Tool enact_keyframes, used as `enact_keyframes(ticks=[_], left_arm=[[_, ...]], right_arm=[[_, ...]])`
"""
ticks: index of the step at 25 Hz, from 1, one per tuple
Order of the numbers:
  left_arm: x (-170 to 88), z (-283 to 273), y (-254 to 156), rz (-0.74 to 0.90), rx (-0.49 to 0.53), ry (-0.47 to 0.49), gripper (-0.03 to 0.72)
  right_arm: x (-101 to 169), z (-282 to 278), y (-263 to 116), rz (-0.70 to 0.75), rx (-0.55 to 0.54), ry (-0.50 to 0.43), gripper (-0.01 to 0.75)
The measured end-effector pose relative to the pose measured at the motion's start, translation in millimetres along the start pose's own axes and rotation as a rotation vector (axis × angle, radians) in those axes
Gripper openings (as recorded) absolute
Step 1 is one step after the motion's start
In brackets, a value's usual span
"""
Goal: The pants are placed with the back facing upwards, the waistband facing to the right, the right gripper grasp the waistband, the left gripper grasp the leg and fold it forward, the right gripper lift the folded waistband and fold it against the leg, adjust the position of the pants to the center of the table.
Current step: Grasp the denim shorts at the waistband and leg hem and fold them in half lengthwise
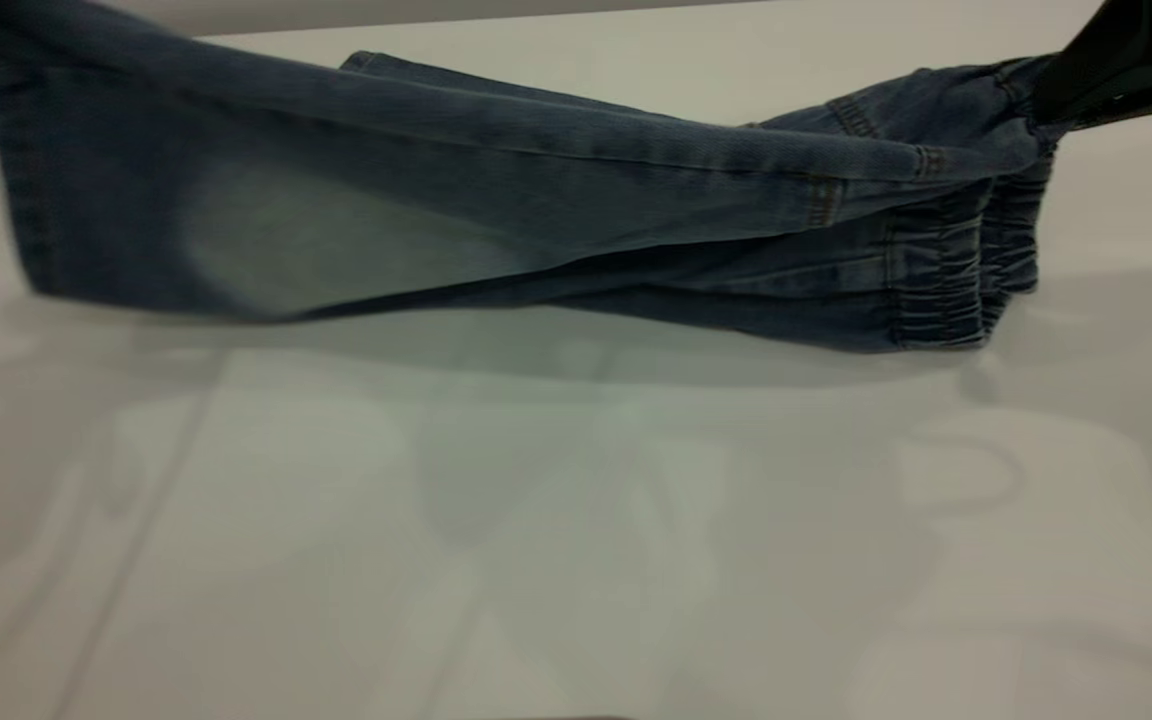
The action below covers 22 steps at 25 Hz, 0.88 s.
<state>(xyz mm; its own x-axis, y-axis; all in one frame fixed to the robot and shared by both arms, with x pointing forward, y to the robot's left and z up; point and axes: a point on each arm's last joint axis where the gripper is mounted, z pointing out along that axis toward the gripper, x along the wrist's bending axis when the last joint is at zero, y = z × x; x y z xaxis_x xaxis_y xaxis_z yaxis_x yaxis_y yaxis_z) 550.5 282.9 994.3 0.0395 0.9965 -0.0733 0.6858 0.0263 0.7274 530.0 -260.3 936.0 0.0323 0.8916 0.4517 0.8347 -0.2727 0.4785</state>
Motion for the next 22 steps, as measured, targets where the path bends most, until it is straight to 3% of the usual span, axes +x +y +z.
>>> enact_keyframes(ticks=[12,22], left_arm=[[-35,87,22,0.168,-0.131,-0.01,0.017],[-30,129,12,0.271,-0.304,0.056,0.017]], right_arm=[[-13,23,7,-0.045,-0.053,-0.05,0.036],[-21,53,28,-0.169,-0.076,-0.077,0.036]])
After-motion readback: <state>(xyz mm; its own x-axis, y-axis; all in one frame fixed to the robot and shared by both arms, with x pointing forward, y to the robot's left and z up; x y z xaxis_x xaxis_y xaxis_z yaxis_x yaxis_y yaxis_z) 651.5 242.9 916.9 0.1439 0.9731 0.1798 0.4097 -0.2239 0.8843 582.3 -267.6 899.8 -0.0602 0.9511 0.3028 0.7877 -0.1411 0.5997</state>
